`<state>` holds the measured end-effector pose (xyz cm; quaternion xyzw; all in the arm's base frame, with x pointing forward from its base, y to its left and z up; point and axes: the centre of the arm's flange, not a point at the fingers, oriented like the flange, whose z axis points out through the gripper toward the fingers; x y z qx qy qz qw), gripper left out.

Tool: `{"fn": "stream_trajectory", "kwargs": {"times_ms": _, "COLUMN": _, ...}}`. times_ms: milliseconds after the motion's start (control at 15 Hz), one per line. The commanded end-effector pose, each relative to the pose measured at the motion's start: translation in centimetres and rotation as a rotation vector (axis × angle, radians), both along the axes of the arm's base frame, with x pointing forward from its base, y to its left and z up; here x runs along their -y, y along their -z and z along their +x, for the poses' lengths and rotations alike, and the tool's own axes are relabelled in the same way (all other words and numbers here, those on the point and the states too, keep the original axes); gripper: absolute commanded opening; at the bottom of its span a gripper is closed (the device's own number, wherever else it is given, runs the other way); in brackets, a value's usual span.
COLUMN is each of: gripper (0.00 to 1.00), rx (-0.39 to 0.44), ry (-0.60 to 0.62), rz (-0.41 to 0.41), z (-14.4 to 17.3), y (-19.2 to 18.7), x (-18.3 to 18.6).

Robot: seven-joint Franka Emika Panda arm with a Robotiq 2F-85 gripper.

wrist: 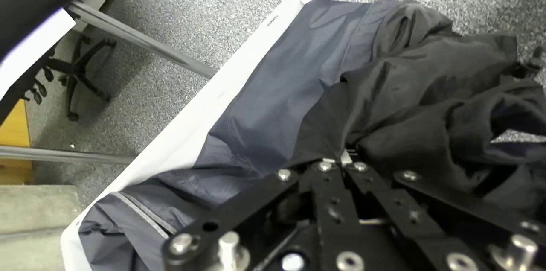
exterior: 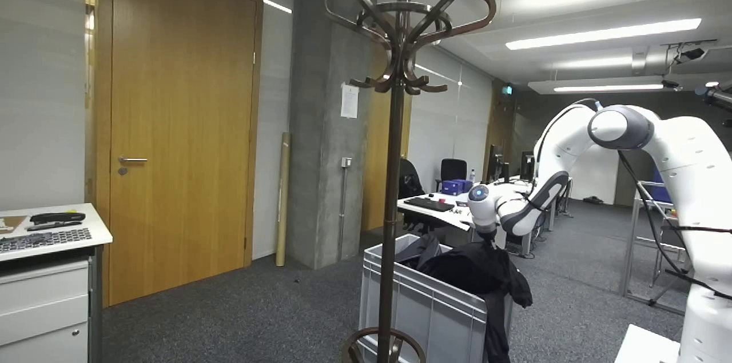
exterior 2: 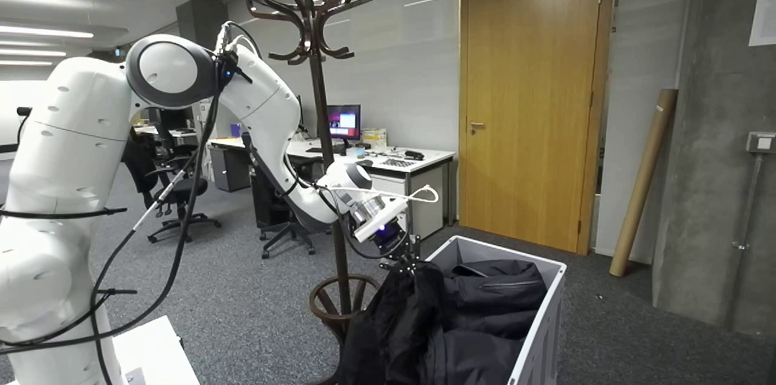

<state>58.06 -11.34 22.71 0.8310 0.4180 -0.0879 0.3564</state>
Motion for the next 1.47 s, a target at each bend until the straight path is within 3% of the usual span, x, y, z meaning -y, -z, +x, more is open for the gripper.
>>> {"fn": "stream_trajectory", "kwargs": {"times_ms": 0, "gripper": 0.00, "rx": 0.122, "ry": 0.156, "rz": 0.027, "z": 4.2, "y": -0.8, "x": 0.0}}
{"fn": "stream_trajectory", "kwargs": {"times_ms": 267, "gripper": 0.00, "rx": 0.261, "ry": 0.252, "rz": 0.076, "z": 7.8, "y": -3.7, "x": -0.8}}
{"fn": "stream_trajectory", "kwargs": {"times_ms": 600, "gripper": 0.00, "rx": 0.428, "ry": 0.282, "rz": 0.109, "z": 11.1, "y": -9.8, "x": -1.6}}
{"fn": "stream_trajectory", "kwargs": {"times_ms": 867, "gripper": 0.00, "rx": 0.499, "ry": 0.279, "rz": 0.114, "z": 12.9, "y": -10.6, "x": -1.8}}
{"fn": "stream_trajectory", "kwargs": {"times_ms": 933, "gripper": 0.27, "rx": 0.499, "ry": 0.280, "rz": 0.111, "z": 13.0, "y": -10.2, "x": -1.9}}
{"fn": "stream_trajectory", "kwargs": {"times_ms": 1067, "gripper": 0.33, "rx": 0.496, "ry": 0.277, "rz": 0.121, "z": 12.8, "y": -8.9, "x": -2.1}}
{"fn": "stream_trajectory", "kwargs": {"times_ms": 1400, "gripper": 0.72, "rx": 0.518, "ry": 0.262, "rz": 0.150, "z": 11.0, "y": -6.0, "x": -2.9}}
